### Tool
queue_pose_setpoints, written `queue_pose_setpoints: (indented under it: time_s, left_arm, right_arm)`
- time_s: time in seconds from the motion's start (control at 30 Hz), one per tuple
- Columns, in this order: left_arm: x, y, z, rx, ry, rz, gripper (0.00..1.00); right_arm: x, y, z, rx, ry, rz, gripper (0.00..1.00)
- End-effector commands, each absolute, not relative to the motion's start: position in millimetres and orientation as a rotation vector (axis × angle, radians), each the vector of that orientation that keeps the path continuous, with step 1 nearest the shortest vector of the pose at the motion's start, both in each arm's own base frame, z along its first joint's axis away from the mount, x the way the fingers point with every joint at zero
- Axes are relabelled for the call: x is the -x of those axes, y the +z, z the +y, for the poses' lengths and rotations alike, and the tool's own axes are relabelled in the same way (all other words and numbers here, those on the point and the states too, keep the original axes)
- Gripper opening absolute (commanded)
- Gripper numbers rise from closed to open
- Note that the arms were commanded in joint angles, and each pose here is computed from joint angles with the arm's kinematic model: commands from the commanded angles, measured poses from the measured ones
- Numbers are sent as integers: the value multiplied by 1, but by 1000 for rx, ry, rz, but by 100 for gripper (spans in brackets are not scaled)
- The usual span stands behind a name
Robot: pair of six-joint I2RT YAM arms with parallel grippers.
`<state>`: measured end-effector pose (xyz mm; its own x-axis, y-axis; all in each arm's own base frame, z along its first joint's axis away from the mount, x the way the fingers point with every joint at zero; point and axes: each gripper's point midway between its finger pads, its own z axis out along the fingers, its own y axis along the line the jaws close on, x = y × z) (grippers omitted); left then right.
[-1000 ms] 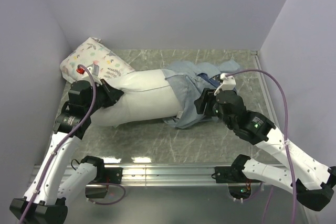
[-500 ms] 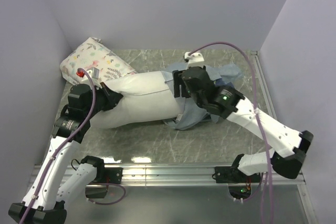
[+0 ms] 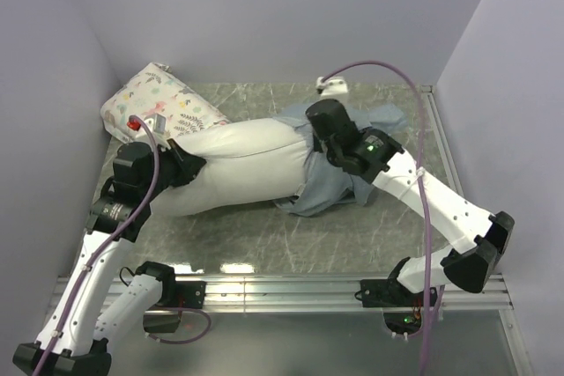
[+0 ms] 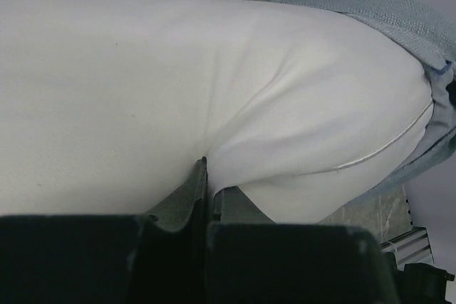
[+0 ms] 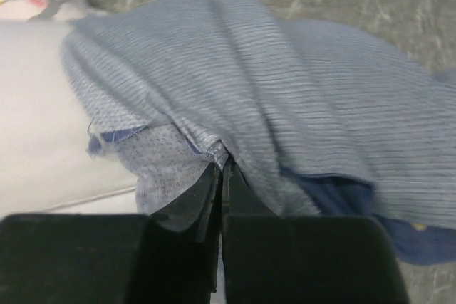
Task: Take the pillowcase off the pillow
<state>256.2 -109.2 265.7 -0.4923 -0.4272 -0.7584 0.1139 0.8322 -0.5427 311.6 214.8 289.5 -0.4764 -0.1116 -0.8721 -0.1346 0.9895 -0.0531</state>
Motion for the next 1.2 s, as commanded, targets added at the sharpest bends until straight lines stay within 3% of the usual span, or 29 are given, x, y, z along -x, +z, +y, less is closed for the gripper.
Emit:
queue_pose_setpoints:
  time_s: [0.0, 0.23, 0.33, 0.53, 0.8, 1.0, 1.17]
  left_arm:
    - [-255, 270, -90, 286, -551, 1983, 0]
    - [-251, 288, -80, 317, -513, 1945, 0]
    - [-248, 294, -79, 316, -516, 1933, 0]
    - [-251, 327, -73, 366, -522, 1845, 0]
    - [-263, 415, -83, 367, -642, 1662, 0]
    - [-276, 482, -68, 397, -586, 1529, 0]
    - [-321, 473, -84, 403, -598, 1611, 0]
  right_arm:
    - [-333, 300, 135, -76, -130, 2049, 0]
    - [-340, 287, -3, -532, -277, 2010, 0]
    - [-341, 272, -30, -613, -320, 2028, 0]
    - [-345, 252, -35, -633, -292, 2057, 0]
    - [-351, 246, -21, -617, -143, 2074, 0]
    - [-357, 237, -28, -677, -57, 2076, 0]
    - [-362, 222, -23, -667, -30, 2118, 0]
